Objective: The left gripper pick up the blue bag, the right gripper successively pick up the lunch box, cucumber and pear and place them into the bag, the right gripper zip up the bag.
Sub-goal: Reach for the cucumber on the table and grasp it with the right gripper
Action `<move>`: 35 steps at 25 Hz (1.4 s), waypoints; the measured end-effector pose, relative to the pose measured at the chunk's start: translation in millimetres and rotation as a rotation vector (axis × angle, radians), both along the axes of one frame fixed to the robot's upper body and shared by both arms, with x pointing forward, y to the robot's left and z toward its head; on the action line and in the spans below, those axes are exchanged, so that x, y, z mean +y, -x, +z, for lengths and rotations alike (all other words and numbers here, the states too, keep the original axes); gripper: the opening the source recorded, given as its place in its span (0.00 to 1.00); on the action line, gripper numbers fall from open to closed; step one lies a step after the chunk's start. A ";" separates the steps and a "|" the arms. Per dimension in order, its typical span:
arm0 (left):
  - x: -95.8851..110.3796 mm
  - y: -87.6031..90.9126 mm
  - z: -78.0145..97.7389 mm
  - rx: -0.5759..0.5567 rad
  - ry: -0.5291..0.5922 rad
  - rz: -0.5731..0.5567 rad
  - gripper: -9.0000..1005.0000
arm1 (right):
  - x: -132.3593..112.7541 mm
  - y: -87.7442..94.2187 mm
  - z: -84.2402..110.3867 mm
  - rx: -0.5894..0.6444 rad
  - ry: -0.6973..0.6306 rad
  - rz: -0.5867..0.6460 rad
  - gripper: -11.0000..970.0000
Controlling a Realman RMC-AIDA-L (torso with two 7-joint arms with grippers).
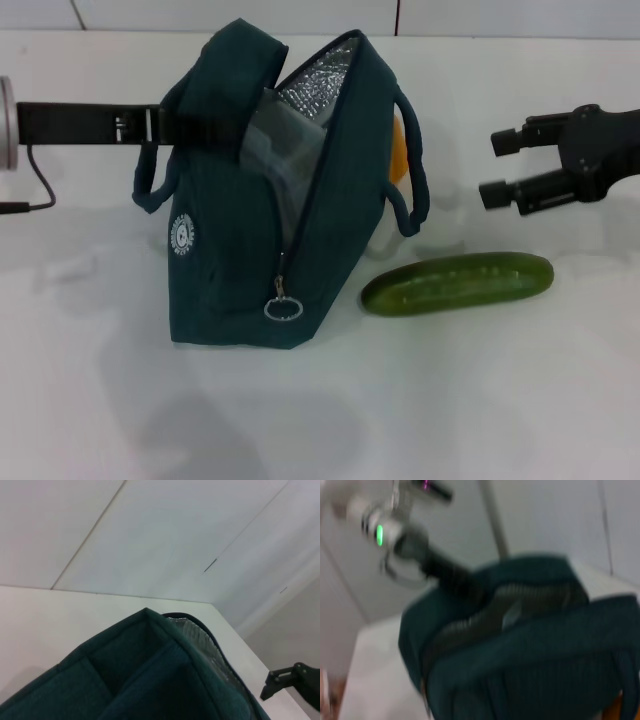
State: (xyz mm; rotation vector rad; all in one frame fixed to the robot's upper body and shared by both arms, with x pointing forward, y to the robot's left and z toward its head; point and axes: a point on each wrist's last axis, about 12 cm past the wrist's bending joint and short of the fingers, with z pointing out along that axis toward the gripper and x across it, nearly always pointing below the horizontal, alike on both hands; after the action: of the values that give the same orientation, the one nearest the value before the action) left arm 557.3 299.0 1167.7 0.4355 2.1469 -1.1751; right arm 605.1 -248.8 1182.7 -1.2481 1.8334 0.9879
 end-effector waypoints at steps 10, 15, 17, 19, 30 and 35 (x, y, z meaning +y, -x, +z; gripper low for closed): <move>-3.2 -0.4 -4.9 0.002 0.012 -0.016 0.04 | 47.4 -12.4 21.0 -0.065 0.487 0.194 0.90; -3.3 -1.0 -4.1 -0.002 0.011 -0.019 0.04 | 80.9 -10.4 28.2 -0.101 0.638 0.253 0.90; -4.5 -0.8 -4.7 -0.006 0.011 -0.023 0.04 | 90.3 -9.2 29.5 -0.111 0.670 0.277 0.90; -5.8 -0.7 -5.5 -0.006 0.011 -0.028 0.04 | 97.0 -7.8 28.8 -0.113 0.695 0.295 0.90; -5.1 2.7 -8.7 -0.001 0.036 -0.020 0.04 | 119.9 -5.5 10.9 -0.148 0.756 0.335 0.90; -4.7 3.4 -9.2 -0.008 0.034 -0.022 0.04 | 126.9 -6.0 -1.6 -0.145 0.766 0.345 0.90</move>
State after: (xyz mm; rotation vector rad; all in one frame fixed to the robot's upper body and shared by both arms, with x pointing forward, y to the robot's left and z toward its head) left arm 554.0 294.3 1158.6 0.4489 2.1171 -1.2188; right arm 611.1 -121.9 1181.2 -2.0789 1.9832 0.3168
